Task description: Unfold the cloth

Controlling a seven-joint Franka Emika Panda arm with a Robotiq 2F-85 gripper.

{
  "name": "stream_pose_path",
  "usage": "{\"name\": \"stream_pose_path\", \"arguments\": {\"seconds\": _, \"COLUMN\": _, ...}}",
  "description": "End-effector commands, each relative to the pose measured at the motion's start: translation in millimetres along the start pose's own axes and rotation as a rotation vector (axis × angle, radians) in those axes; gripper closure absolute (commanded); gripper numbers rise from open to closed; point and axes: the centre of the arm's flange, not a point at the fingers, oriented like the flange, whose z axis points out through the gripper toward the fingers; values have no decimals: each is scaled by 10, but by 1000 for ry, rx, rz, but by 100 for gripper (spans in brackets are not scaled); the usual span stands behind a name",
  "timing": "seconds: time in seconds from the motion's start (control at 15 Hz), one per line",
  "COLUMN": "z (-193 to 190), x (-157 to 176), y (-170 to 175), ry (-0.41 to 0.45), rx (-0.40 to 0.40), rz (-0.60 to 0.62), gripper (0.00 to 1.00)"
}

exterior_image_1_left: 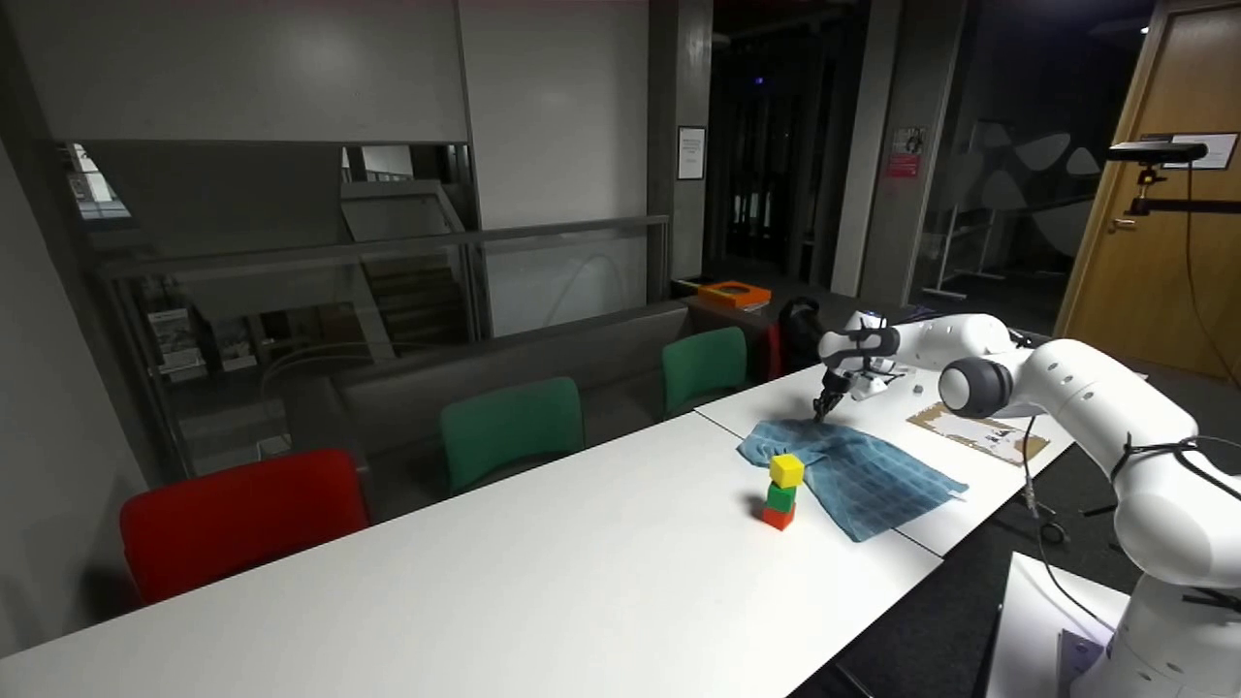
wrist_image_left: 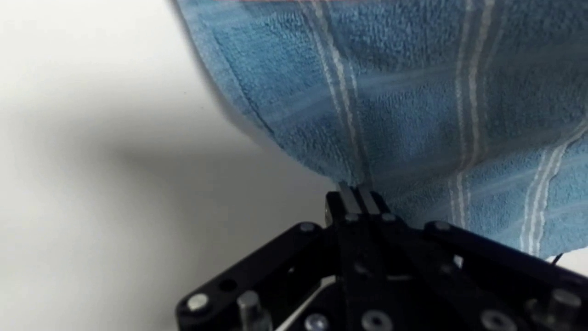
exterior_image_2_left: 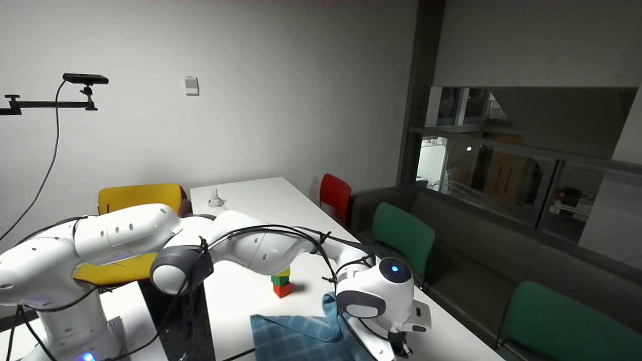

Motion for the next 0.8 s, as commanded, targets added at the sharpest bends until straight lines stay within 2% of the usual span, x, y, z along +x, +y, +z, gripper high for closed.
{"name": "stream_pose_path", "arguments": {"seconds": 0.0, "z": -214, "x": 146, "y": 235, "ry": 25, "rx": -2, "rz": 22, "gripper": 100}}
{"name": "stream_pose_path", "arguments": {"seconds": 0.33, "z": -376, "x": 164, "y": 388, "ry": 43, "rx": -15, "rz": 68, "gripper": 100}}
{"name": "stream_pose_path", "arguments": {"seconds": 0.47, "z": -432, "x": 143, "y": 463, "ry": 51, "rx": 3, "rz": 102, "gripper": 100}}
{"name": "stream_pose_path", "arguments": {"seconds": 0.73, "z": -582, "x": 50, "y": 696, "ry": 67, "rx": -9, "rz": 189, "gripper": 100}}
